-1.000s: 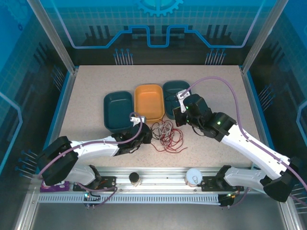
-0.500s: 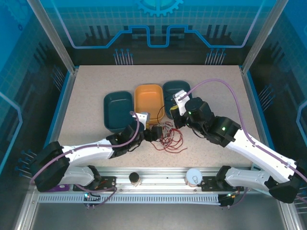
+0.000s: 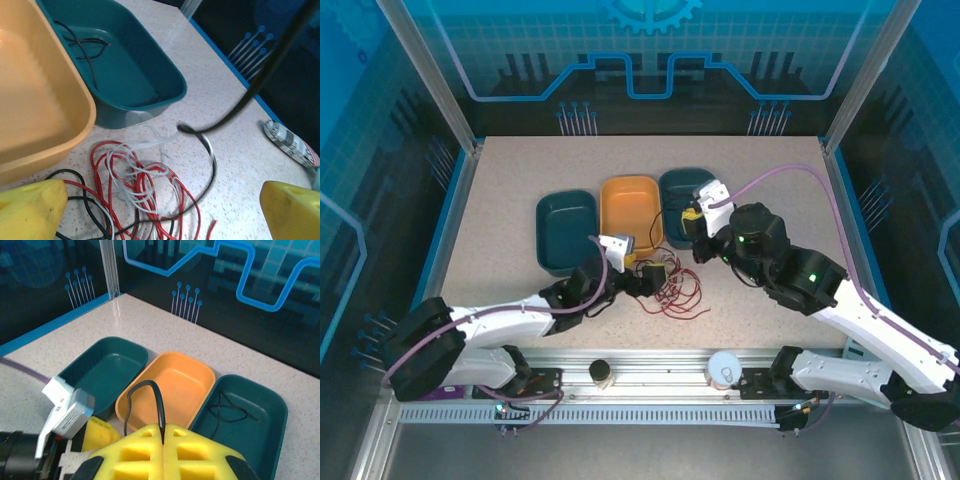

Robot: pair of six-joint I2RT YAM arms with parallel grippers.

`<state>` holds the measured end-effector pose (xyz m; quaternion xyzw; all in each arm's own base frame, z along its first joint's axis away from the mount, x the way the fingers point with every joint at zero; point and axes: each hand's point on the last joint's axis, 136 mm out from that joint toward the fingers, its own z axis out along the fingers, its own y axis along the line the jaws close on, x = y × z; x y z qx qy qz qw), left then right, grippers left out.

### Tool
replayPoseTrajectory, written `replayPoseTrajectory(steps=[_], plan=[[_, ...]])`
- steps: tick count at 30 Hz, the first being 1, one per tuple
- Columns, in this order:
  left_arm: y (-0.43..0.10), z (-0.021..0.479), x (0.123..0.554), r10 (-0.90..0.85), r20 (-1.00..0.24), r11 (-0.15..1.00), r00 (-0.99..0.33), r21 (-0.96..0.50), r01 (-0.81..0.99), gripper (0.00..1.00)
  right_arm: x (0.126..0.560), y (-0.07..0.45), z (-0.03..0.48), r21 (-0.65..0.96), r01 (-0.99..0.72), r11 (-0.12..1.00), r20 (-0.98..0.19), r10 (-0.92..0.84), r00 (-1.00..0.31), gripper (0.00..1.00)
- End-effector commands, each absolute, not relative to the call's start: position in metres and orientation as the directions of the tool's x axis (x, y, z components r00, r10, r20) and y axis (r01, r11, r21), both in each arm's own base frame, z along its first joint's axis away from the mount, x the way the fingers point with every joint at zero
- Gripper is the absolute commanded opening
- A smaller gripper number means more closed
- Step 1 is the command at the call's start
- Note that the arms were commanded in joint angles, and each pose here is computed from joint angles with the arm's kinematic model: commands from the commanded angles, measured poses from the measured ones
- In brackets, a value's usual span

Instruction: Untangle the cables

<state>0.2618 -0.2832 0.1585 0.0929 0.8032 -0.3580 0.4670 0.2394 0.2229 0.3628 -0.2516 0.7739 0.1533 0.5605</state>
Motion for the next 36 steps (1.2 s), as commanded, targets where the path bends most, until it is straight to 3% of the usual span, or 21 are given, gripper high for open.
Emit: replayPoseTrajectory(steps=[1, 10, 18, 29, 36], plan=[[-0.288, 0.195, 0.248, -0.208, -0.872, 0.638, -0.443, -0.464, 0.614, 0.99, 0.233, 0.22, 0.403, -0.053, -0.565, 0.823, -0.977, -0.159, -0.14, 0.0], [-0.264, 0.208, 0.243, -0.208, -0.909, 0.685, -0.361, -0.399, 0.609, 0.99, 0.221, 0.21, 0.44, -0.04, -0.58, 0.814, -0.997, -0.068, -0.027, 0.0], [-0.262, 0.206, 0.243, -0.206, -0.911, 0.693, -0.357, -0.394, 0.604, 0.99, 0.212, 0.195, 0.446, 0.009, -0.568, 0.823, -1.0, 0.009, -0.003, 0.0], [-0.265, 0.203, 0.249, -0.202, -0.907, 0.706, -0.37, -0.396, 0.587, 0.99, 0.236, 0.176, 0.433, -0.022, -0.4, 0.916, -0.998, -0.045, -0.048, 0.0], [-0.257, 0.204, 0.249, -0.24, -0.896, 0.714, -0.374, -0.424, 0.558, 0.99, 0.277, 0.167, 0.442, -0.144, -0.22, 0.965, -0.982, -0.167, -0.086, 0.0]])
